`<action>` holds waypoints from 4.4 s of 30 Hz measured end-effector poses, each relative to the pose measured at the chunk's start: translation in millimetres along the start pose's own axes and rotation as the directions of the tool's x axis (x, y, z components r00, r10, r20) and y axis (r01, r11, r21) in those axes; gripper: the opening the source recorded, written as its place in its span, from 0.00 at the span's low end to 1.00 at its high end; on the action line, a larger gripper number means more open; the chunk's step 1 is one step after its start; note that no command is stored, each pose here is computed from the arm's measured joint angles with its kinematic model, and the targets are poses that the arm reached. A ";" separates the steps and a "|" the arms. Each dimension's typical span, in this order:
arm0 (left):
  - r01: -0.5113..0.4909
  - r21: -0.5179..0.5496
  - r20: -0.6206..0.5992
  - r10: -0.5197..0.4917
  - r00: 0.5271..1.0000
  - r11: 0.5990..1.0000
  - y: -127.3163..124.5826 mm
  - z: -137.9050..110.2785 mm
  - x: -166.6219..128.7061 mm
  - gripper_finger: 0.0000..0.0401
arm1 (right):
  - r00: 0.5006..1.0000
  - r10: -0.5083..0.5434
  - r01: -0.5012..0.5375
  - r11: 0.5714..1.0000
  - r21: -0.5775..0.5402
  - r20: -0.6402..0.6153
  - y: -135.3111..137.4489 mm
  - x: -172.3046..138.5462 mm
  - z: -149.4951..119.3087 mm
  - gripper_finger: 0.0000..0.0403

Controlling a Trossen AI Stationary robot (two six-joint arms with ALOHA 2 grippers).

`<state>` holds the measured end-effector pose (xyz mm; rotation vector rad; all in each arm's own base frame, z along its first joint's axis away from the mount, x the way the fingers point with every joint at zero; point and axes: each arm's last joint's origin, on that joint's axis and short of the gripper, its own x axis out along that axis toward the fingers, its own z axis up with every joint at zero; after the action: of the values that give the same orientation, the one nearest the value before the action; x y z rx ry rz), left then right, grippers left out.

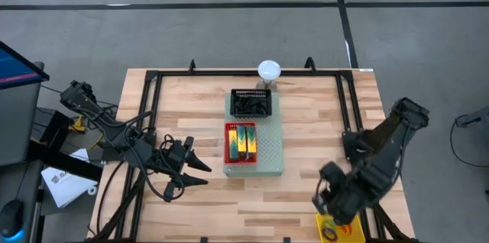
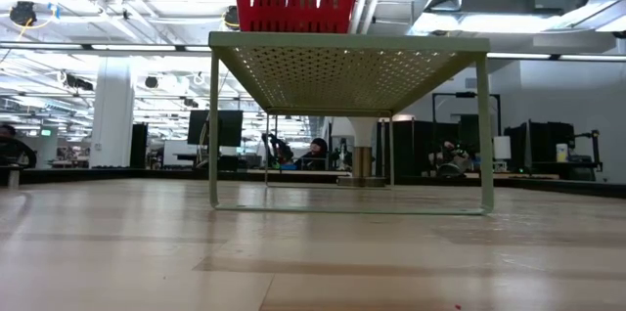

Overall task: Pick & Place Office Desk Supplies
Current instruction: Put the yellow bin on the shelf

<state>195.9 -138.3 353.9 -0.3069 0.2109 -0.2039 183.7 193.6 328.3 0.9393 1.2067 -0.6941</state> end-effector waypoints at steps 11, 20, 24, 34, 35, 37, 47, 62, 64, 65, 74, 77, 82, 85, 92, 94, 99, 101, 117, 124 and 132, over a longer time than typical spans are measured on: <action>0.008 -0.016 -0.004 -0.008 1.000 1.000 -0.3 -0.1 0.0 0.42 | 0.961 -0.136 -0.026 0.821 -0.570 -0.240 17.3 36.2 -37.5 0.40; 0.012 -0.070 -0.003 -0.012 1.000 0.997 -1.6 -0.5 -0.6 0.42 | 0.944 -0.124 -0.167 0.616 -0.770 -0.304 18.3 43.5 -41.4 0.39; 0.005 -0.074 -0.002 -0.005 1.000 0.997 -2.5 -2.3 3.4 0.42 | 0.925 -0.165 -0.204 0.545 -0.813 -0.343 11.3 64.3 -43.2 0.39; -0.027 -0.099 -0.053 0.022 0.998 0.995 -6.6 -19.9 27.5 0.42 | 0.929 -0.120 -0.248 0.505 -0.827 -0.351 -6.7 121.6 -46.9 0.39; -0.031 -0.100 -0.060 0.026 0.998 0.994 -6.8 -21.8 29.5 0.42 | 0.931 -0.140 -0.226 0.505 -0.833 -0.337 -11.5 125.4 -47.0 0.39; -0.032 -0.112 -0.072 0.024 0.997 0.993 -7.2 -24.4 32.3 0.42 | 0.934 -0.160 -0.198 0.511 -0.836 -0.320 -19.2 131.2 -47.9 0.39; -0.038 -0.125 -0.062 0.030 0.998 0.991 -4.9 -22.7 33.6 0.42 | 0.944 -0.137 -0.177 0.560 -0.810 -0.301 -47.7 149.7 -62.6 0.39; -0.115 -0.122 -0.208 0.088 0.974 0.986 2.2 -33.3 21.4 0.42 | 0.961 -0.127 -0.048 0.797 -0.602 -0.244 -40.6 160.0 -31.8 0.01; -0.172 -0.121 -0.294 0.130 0.947 0.978 8.0 -37.9 8.6 0.42 | 0.972 -0.101 -0.030 0.842 -0.538 -0.212 -36.9 159.1 -21.4 0.01; -0.196 -0.116 -0.330 0.149 0.932 0.974 10.2 -39.7 1.7 0.42 | 0.979 -0.085 -0.022 0.862 -0.506 -0.188 -35.3 158.1 -15.6 0.01; -0.176 -0.173 -0.285 0.122 0.951 0.969 15.6 -21.3 -69.6 0.42 | 0.998 -0.064 0.054 0.960 -0.275 -0.028 -56.0 110.5 23.6 0.01; -0.155 -0.179 -0.246 0.108 0.963 0.972 15.4 -17.5 -82.6 0.42 | 1.000 0.006 -0.009 0.980 -0.200 -0.014 -68.0 85.0 33.8 0.00; -0.162 -0.108 -0.228 0.134 0.964 0.981 13.4 -19.5 -87.0 0.42 | 0.982 0.189 -0.189 0.981 -0.037 0.003 -80.3 51.9 56.5 0.00; -0.207 -0.061 -0.231 0.188 0.955 0.976 13.0 -24.3 -84.1 0.42 | 0.971 0.239 -0.240 0.970 0.038 0.032 -84.9 43.0 71.5 0.00; -0.262 -0.052 -0.194 0.248 0.949 0.964 17.9 -48.4 -73.6 0.42 | 0.908 0.405 -0.418 0.893 0.169 0.109 -76.8 32.7 108.0 0.00; -0.260 -0.074 -0.183 0.243 0.952 0.963 19.6 -55.8 -71.2 0.42 | 0.901 0.420 -0.434 0.882 0.183 0.113 -73.9 30.1 117.3 0.00; -0.261 -0.104 -0.150 0.244 0.958 0.960 22.4 -71.3 -64.6 0.42 | 0.931 0.355 -0.366 0.909 0.201 0.088 -61.7 25.2 139.2 0.00; -0.257 -0.115 -0.141 0.240 0.960 0.960 23.2 -76.2 -62.6 0.42 | 0.936 0.342 -0.353 0.911 0.214 0.087 -52.2 21.4 148.5 0.00; -0.235 -0.099 -0.082 0.227 0.970 0.967 24.2 -85.6 -56.7 0.42 | 0.988 0.145 -0.157 0.916 0.369 0.060 -8.6 -3.4 198.5 0.00; -0.205 -0.080 -0.050 0.202 0.978 0.975 20.9 -81.5 -56.0 0.42 | 0.996 0.078 -0.084 0.913 0.400 0.032 -2.2 14.9 201.1 0.00; -0.194 -0.064 -0.047 0.191 0.980 0.979 20.1 -80.9 -55.9 0.42 | 0.997 0.070 -0.078 0.896 0.436 0.034 -6.3 23.0 203.8 0.00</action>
<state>126.7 -129.1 281.8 -0.3482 0.2869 -0.0113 277.2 11.1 321.1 1.3430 1.0082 -0.9329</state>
